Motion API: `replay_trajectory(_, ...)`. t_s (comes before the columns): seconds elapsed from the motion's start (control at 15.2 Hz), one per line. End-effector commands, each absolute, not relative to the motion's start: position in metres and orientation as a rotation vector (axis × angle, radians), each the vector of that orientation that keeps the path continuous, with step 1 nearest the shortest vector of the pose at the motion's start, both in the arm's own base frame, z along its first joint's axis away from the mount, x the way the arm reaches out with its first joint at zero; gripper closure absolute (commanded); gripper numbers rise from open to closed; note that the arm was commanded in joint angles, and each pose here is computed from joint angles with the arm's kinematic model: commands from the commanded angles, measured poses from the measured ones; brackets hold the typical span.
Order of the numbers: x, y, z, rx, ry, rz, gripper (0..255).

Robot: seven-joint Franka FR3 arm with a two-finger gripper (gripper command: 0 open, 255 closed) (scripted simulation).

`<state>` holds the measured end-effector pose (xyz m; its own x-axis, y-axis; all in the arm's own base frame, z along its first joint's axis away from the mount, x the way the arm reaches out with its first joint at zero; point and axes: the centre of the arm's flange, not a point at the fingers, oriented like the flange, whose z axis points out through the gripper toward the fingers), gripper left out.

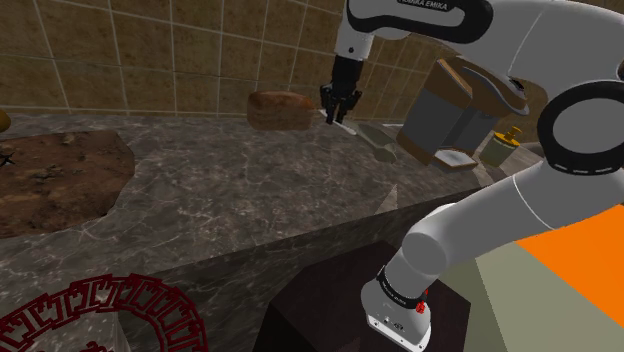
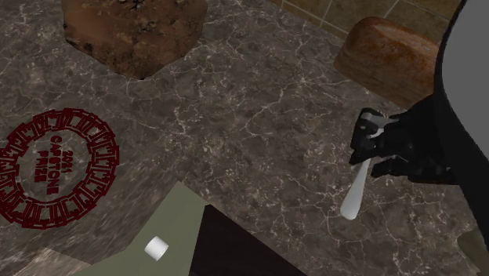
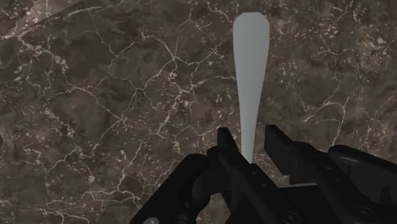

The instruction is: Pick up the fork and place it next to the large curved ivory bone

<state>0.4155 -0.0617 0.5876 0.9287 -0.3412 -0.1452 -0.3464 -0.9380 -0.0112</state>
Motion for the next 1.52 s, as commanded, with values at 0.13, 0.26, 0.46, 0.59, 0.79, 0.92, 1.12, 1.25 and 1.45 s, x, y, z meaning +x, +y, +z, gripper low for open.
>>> replay_trajectory(0.13,0.384,-0.1,0.584,-3.049,0.541,0.219,255)
replay_trajectory(0.26,0.368,-0.122,0.584,-3.049,0.541,0.219,255)
replay_trajectory(0.46,0.345,-0.154,0.584,-3.049,0.541,0.219,255)
replay_trajectory(0.59,0.33,-0.175,0.585,-3.049,0.541,0.219,255)
replay_trajectory(0.79,0.307,-0.208,0.585,-3.049,0.541,0.219,255)
replay_trajectory(0.92,0.291,-0.229,0.585,-3.049,0.541,0.219,255)
replay_trajectory(1.12,0.268,-0.261,0.585,-3.049,0.541,0.219,255)
replay_trajectory(1.25,0.253,-0.283,0.585,-3.049,0.541,0.219,255)
replay_trajectory(1.45,0.23,-0.315,0.585,-3.049,0.541,0.219,255)
